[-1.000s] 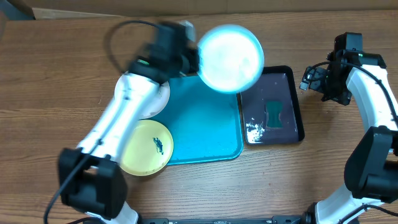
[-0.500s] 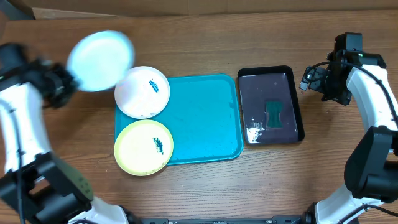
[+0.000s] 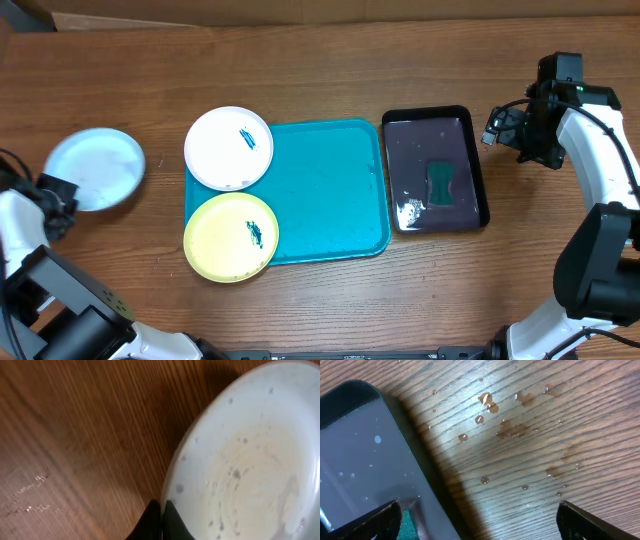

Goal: Clean dirty plates on tray and stack at the side
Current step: 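Swing the blue plate left and set it on the table with left gripper, then release the blue plate and move the left gripper over the yellow plate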

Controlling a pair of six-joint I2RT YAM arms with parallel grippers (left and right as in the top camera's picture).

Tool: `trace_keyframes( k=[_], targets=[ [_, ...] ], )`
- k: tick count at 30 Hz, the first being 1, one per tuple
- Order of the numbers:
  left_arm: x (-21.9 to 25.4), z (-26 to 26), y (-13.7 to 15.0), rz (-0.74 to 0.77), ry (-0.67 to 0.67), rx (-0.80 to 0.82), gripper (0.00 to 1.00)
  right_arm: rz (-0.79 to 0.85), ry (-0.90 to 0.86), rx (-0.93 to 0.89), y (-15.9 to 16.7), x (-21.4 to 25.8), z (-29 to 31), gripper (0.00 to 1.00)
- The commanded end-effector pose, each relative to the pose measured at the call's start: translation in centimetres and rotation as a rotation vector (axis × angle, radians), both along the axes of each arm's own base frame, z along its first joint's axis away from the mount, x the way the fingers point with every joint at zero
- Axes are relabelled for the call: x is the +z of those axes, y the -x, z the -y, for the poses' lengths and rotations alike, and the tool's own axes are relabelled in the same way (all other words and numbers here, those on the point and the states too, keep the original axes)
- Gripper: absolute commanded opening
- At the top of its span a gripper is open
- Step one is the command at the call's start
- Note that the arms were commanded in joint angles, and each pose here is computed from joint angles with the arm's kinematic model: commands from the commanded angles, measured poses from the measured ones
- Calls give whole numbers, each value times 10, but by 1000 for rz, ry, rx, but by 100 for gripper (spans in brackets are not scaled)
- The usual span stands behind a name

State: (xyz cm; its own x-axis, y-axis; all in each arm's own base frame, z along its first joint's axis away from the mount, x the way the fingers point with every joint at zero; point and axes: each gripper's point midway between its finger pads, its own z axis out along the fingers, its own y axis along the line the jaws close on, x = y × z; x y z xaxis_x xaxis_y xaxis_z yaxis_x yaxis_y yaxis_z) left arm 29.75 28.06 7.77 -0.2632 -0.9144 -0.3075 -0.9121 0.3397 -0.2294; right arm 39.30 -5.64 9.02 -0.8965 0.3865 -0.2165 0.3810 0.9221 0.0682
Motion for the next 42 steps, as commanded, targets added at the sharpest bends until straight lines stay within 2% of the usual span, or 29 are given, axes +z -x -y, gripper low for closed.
trace_keyframes(
  k=[1,9,10,12,13,14,16,18,20,21,24,26,27,28,29,30,32,34,38,40,41,42],
  targets=[
    [-24,15,-1,-12,-7,-14,4,27,9,-1,-4,8,0,100],
    [-35,29,-11,3,-21,-57,4,27,9,-1,-4,8,0,100],
    [-35,30,-13,4,-23,-61,14,27,9,-1,-4,8,0,100],
    [-35,31,-14,5,-23,-66,56,27,9,-1,-4,8,0,100],
    [-34,32,-15,9,-21,-72,73,27,9,-1,-4,8,0,100],
    [-34,34,-16,16,-11,-79,78,26,9,-1,-4,8,0,100],
    [-27,43,-25,53,27,-140,83,27,9,-1,-4,8,0,100],
    [-14,54,-36,109,85,-195,80,27,9,-1,-4,8,0,100],
    [2,64,-46,155,133,-236,71,27,9,-1,-4,8,0,100],
    [17,73,-53,189,170,-269,64,27,9,-1,-4,8,0,100],
    [41,93,-63,236,226,-337,58,27,9,-1,-4,8,0,100],
    [57,118,-68,268,265,-430,41,27,9,-1,-4,8,0,100],
    [63,135,-69,278,288,-486,30,27,9,-1,-4,8,0,100],
    [66,150,-67,273,311,-531,13,27,9,-1,-4,8,0,100],
    [67,168,-62,246,337,-581,4,27,9,-1,-4,8,0,100],
    [67,181,-58,223,353,-614,4,31,9,-1,-5,8,0,100],
    [61,233,-40,119,410,-804,4,64,3,2,-13,11,-1,100],
    [56,260,-30,58,423,-915,4,78,-77,23,-15,12,-15,100],
    [43,304,-17,-47,415,-1062,4,70,-246,64,-10,15,-45,100],
    [40,324,-13,-67,418,-1125,4,78,-261,70,-12,16,-47,100],
    [40,332,-11,-73,419,-1151,4,86,-253,71,-14,16,-46,93],
    [40,342,-10,-80,418,-1183,4,94,-245,66,-15,16,-43,68]
  ],
)
